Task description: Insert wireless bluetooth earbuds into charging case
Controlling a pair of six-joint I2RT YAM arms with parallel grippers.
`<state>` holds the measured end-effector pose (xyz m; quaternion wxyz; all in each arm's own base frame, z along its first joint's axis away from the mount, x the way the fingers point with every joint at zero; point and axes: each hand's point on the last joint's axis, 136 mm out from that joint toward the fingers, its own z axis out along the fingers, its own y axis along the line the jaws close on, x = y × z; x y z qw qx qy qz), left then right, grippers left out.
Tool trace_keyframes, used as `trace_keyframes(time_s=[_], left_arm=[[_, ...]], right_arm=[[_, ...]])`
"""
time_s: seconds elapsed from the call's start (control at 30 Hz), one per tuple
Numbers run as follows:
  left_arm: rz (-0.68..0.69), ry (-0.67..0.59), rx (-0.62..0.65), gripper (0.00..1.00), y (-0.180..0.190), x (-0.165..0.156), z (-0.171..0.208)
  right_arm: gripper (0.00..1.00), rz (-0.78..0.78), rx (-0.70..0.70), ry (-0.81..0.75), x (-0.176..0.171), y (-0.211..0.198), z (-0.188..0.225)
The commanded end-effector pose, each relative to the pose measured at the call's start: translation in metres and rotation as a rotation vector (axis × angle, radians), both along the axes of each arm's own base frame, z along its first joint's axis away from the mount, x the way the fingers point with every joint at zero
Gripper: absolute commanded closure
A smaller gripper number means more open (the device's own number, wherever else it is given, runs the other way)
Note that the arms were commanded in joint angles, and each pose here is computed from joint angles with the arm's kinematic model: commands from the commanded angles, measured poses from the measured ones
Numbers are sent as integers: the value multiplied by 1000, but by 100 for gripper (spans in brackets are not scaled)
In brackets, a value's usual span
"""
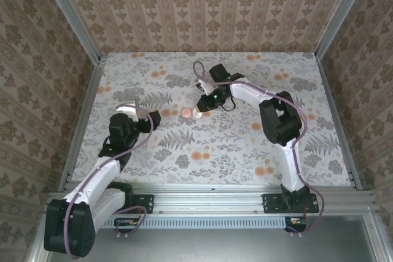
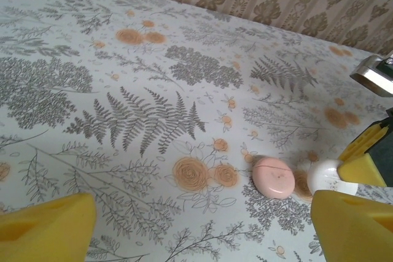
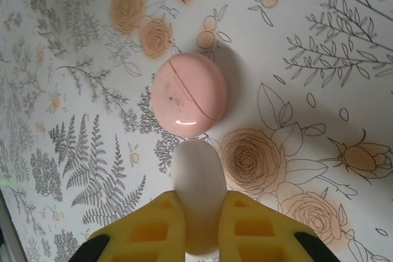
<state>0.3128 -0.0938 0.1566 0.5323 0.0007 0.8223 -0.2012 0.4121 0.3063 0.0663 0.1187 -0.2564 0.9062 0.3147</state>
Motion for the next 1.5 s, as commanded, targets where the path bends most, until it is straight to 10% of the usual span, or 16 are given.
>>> trace_keyframes(time_s=[0.0,1.13,1.47], left_arm=[[13,-26,-28,9,2,4,18],[97,-27,33,8,23,7,20],[165,-38,181,9,44,7,31]], right_arm=[[87,-58,-33,61,7,-8,-8],[54,-204,-135,119,28,-44,-25],[42,-325,-147,-209,34,-78,59]])
